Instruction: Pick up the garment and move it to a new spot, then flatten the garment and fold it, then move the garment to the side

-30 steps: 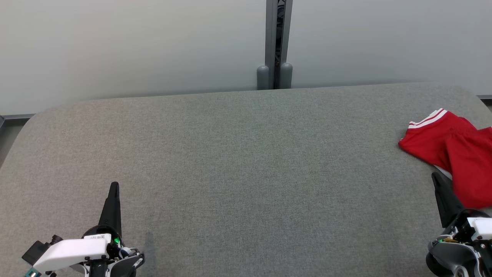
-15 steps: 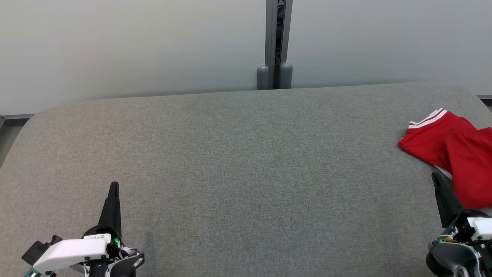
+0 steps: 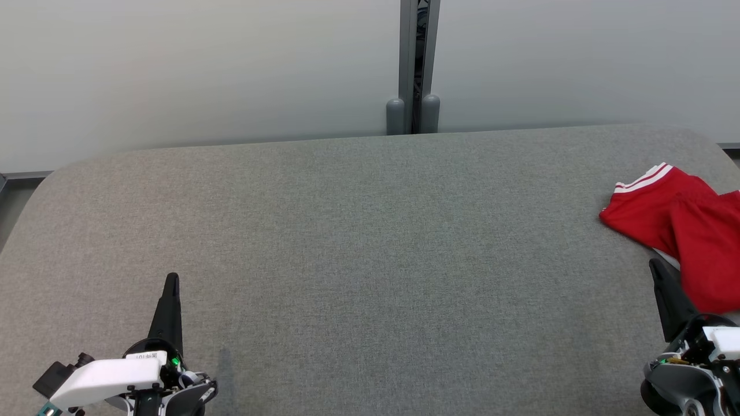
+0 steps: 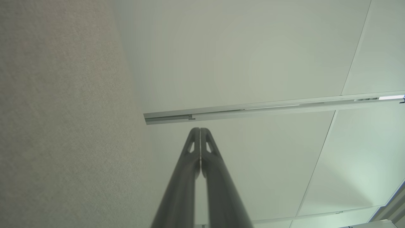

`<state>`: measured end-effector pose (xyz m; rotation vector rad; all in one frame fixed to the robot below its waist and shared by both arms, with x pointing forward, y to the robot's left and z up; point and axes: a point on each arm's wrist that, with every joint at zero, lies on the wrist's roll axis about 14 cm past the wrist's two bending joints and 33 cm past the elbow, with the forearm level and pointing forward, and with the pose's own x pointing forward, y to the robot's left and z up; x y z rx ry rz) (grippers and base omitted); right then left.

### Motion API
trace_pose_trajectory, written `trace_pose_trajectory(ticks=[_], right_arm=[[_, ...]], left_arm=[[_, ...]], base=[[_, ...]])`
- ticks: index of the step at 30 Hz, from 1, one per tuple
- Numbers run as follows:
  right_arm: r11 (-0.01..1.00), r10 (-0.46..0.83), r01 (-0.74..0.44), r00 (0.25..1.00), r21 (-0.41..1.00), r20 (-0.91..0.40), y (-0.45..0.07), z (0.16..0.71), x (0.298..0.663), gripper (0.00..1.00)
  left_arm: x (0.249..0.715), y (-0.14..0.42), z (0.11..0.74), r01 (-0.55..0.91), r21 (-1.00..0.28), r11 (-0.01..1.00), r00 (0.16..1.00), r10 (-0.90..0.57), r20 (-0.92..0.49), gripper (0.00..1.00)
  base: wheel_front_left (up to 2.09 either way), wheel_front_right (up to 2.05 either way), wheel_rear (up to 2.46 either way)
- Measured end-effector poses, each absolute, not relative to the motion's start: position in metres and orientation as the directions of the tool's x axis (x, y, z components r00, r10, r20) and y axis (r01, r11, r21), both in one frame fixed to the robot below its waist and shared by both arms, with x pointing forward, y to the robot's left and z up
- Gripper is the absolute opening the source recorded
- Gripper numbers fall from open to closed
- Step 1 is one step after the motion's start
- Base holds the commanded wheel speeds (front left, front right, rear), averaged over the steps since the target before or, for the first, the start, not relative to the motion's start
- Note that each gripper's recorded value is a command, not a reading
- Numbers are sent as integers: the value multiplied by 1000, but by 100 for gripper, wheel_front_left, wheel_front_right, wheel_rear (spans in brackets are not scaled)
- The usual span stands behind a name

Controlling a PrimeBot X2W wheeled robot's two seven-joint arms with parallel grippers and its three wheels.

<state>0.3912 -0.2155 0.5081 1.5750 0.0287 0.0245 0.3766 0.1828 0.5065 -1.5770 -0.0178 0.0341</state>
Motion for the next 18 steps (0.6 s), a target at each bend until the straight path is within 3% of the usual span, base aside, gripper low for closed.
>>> trace_pose_trajectory(ticks=[18], right_arm=[[-4, 34, 3, 999, 1000, -2, -216, 508, 391, 0]], left_arm=[[377, 183, 506, -10, -1000, -7, 999, 33, -10, 0]], base=[[0, 0, 0]])
